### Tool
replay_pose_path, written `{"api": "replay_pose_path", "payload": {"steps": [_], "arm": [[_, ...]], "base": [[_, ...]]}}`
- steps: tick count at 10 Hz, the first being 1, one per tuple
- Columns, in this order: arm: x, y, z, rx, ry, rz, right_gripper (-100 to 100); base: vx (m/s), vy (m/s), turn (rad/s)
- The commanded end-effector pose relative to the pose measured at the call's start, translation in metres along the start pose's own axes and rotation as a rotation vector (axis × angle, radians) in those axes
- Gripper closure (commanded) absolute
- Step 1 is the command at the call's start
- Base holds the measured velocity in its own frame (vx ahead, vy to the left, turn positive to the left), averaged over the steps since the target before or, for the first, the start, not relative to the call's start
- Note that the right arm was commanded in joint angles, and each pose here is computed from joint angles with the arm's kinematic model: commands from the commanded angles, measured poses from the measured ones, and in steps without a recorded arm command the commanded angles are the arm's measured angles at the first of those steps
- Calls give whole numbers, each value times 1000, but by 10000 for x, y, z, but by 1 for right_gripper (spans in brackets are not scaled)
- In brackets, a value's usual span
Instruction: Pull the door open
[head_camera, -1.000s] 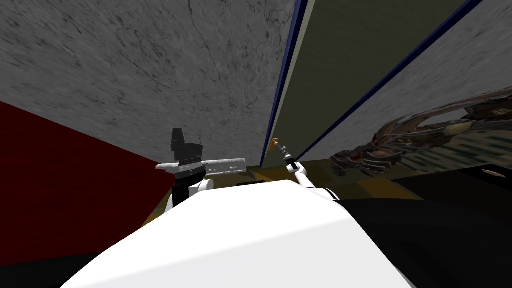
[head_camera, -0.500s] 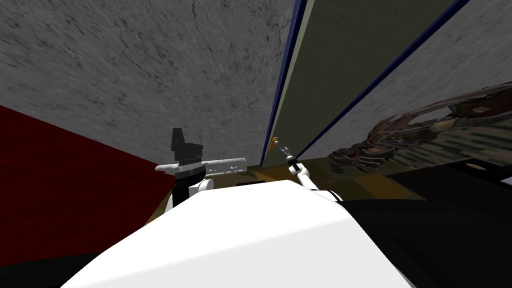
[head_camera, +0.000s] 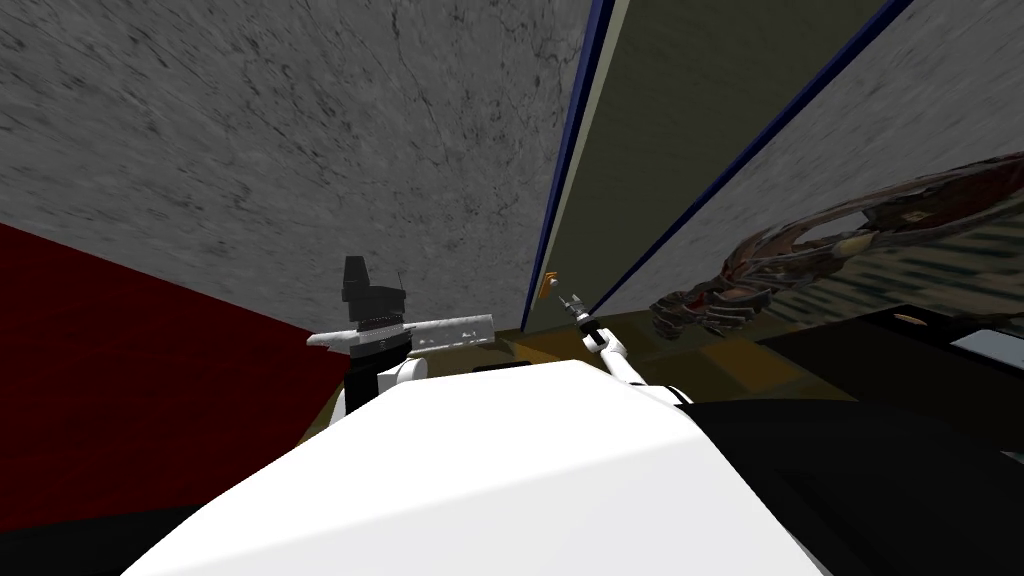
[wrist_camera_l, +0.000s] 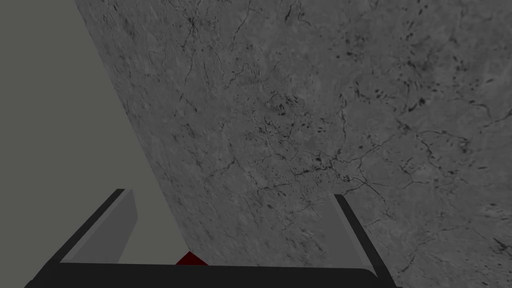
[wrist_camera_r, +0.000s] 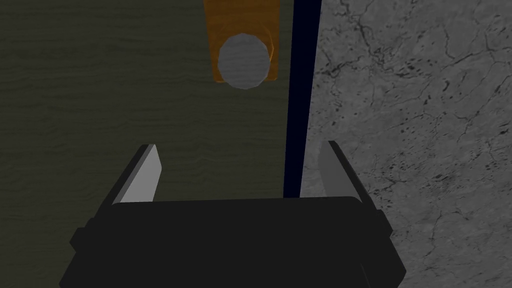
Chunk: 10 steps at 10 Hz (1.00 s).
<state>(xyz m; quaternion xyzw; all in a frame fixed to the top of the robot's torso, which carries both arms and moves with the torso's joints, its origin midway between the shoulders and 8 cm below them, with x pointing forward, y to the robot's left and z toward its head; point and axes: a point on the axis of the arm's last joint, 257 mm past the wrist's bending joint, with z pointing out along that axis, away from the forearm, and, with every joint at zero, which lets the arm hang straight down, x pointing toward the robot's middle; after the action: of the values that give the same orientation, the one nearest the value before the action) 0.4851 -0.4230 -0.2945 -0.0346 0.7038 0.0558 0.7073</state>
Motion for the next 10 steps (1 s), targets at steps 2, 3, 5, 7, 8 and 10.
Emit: {"api": "replay_pose_path", "payload": {"steps": [2, 3, 5, 7, 8, 10], "arm": [[5, -5, 10, 5, 0, -7, -100], [6, -6, 15, 7, 0, -7, -100], [10, -13, 39, 16, -1, -8, -100], [14, -18, 60, 25, -2, -9, -100], [16, -21, 71, 29, -2, -10, -100], [13, -17, 67, 26, -2, -9, 100]], "base": [[54, 17, 8], [188, 26, 36], [194, 3, 46], [210, 17, 45], [204, 26, 41], [41, 5, 1]]}}
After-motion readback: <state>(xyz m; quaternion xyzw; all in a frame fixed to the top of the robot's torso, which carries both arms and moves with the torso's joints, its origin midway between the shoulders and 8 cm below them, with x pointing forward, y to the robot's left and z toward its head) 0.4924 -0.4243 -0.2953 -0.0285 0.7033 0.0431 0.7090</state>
